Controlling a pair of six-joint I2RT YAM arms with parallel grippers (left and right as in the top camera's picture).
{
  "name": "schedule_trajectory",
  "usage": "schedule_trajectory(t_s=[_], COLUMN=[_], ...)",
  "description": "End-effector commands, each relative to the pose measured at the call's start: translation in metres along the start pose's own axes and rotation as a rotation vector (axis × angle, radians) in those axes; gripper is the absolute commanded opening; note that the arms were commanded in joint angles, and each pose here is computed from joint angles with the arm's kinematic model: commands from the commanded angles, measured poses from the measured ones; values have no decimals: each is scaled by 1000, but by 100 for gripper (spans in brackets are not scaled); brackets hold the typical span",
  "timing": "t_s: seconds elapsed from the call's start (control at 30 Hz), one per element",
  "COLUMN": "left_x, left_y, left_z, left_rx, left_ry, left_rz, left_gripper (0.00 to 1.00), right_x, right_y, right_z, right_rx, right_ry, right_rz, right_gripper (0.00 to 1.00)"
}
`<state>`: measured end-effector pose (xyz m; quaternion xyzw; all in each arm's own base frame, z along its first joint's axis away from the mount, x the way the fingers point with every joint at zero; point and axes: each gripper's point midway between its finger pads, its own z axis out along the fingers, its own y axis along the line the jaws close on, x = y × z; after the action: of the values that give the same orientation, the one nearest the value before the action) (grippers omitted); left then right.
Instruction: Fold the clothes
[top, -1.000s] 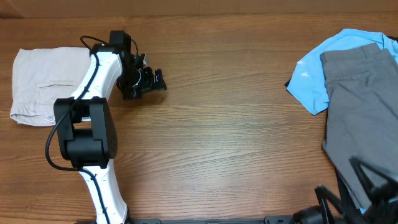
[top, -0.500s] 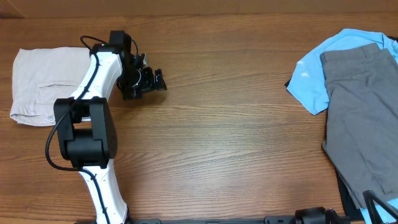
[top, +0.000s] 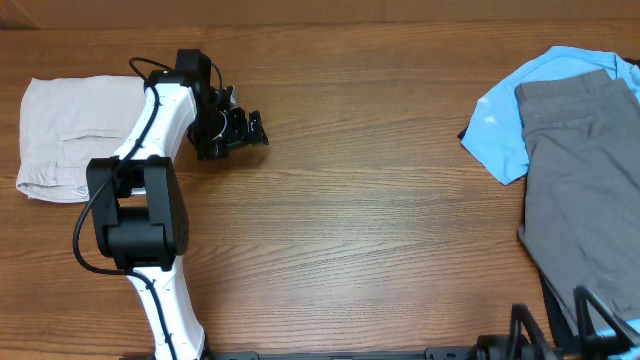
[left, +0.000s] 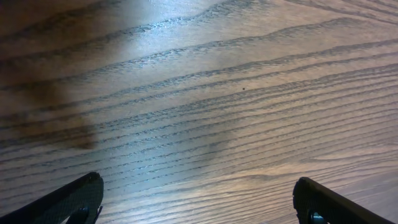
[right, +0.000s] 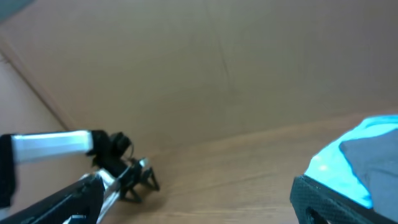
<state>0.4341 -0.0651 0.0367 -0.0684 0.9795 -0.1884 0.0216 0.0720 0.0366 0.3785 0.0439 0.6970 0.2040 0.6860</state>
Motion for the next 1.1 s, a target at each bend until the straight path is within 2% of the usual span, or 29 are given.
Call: schedule_trajectory(t_s=[0.0, 0.2, 0.37, 0.63, 1.07], left_x=[-4, -4, -3, -3, -3], left_y=[-2, -2, -3, -3, -3], left_z=[1, 1, 1, 1, 1], left_rx=[11, 11, 11, 11, 11], left_ry=[-3, -3, -2, -2, -2], left_rz=[-15, -16, -14, -14, -14], left_gripper=[100, 100, 100, 100, 100], right_x=[16, 37, 46, 89, 112], right_y=[-13, -32, -44, -71, -99], right_z=[16, 55, 89, 135, 151], right_rx=[26, 36, 16, -1, 57], right_ry=[-14, -5, -61, -106, -187], right_rz=[-4, -2, -15, -25, -35], right_gripper=[100, 100, 100, 100, 100])
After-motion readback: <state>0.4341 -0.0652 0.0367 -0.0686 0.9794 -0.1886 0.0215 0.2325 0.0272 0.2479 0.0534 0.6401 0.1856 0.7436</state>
